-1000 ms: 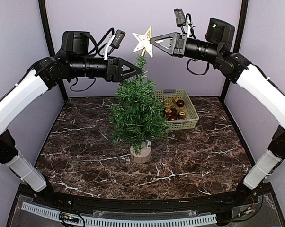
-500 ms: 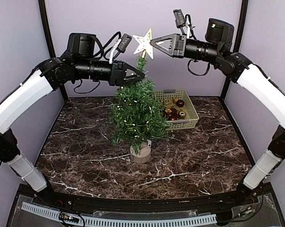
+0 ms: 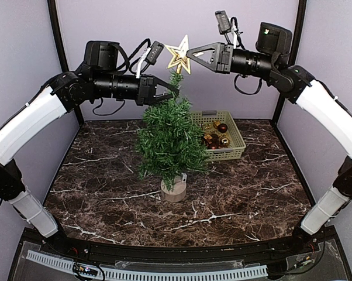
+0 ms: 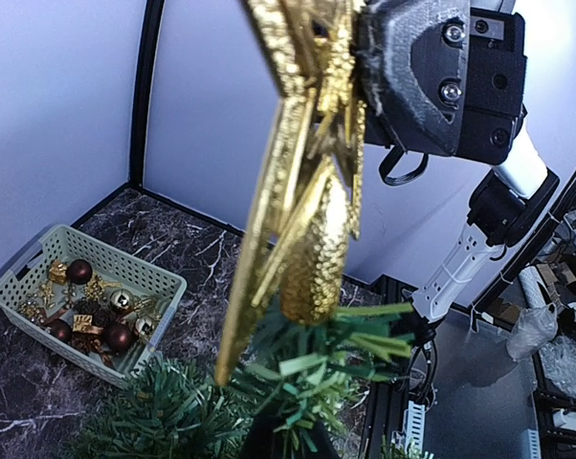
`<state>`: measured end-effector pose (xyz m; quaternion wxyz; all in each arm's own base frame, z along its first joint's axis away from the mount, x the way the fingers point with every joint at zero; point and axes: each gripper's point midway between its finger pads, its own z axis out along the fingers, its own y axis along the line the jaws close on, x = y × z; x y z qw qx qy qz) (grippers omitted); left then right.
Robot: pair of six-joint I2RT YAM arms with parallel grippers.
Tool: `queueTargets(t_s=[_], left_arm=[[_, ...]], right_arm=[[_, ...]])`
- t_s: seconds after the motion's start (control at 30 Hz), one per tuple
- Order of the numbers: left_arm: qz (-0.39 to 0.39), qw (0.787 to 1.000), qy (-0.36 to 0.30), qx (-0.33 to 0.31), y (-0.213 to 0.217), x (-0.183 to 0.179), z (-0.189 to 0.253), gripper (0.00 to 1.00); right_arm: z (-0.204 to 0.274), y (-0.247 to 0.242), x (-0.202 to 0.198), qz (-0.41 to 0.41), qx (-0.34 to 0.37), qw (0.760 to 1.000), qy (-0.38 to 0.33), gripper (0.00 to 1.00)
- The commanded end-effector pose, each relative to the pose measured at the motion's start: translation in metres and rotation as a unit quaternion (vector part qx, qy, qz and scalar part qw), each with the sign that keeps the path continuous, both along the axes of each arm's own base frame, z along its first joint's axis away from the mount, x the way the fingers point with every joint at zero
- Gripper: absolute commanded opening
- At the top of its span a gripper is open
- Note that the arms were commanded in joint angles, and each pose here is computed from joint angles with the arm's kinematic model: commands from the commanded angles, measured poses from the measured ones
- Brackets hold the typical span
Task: Decorate the small christmas tree
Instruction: Move the ornament star to the top of the tree.
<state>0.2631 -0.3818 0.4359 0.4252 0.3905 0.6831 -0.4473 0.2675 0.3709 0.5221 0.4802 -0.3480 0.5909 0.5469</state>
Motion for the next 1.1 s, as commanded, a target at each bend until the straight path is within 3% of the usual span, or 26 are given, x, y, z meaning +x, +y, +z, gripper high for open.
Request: queueTargets(t_s=[0.0, 0.47, 0.67, 0.87, 1.07], left_arm=[[0.007, 0.999, -0.025, -0.024, 0.003, -0.001, 0.022, 0.0], [0.01, 0.999, -0.029, -0.03, 0.005, -0.001, 0.026, 0.0], [0.01, 0.999, -0.03, -0.029, 0.006, -0.002, 0.026, 0.01], [0.021, 0.999, -0.038, -0.027, 0.013, -0.004, 0.027, 0.3], [0.04, 0.998, -0.046, -0.026, 0.026, -0.009, 0.03, 0.52]], right_arm=[[-0.003, 0.002, -0.021, 0.029, -0.015, 0.999, -0.017, 0.0], [-0.043, 0.012, -0.022, 0.014, -0.076, 0.997, -0.016, 0.0], [-0.037, 0.01, -0.019, 0.002, -0.073, 0.997, -0.022, 0.0], [-0.014, 0.0, -0.018, -0.03, -0.041, 0.998, -0.042, 0.45], [-0.003, -0.012, -0.016, -0.059, -0.021, 0.997, -0.045, 0.74]])
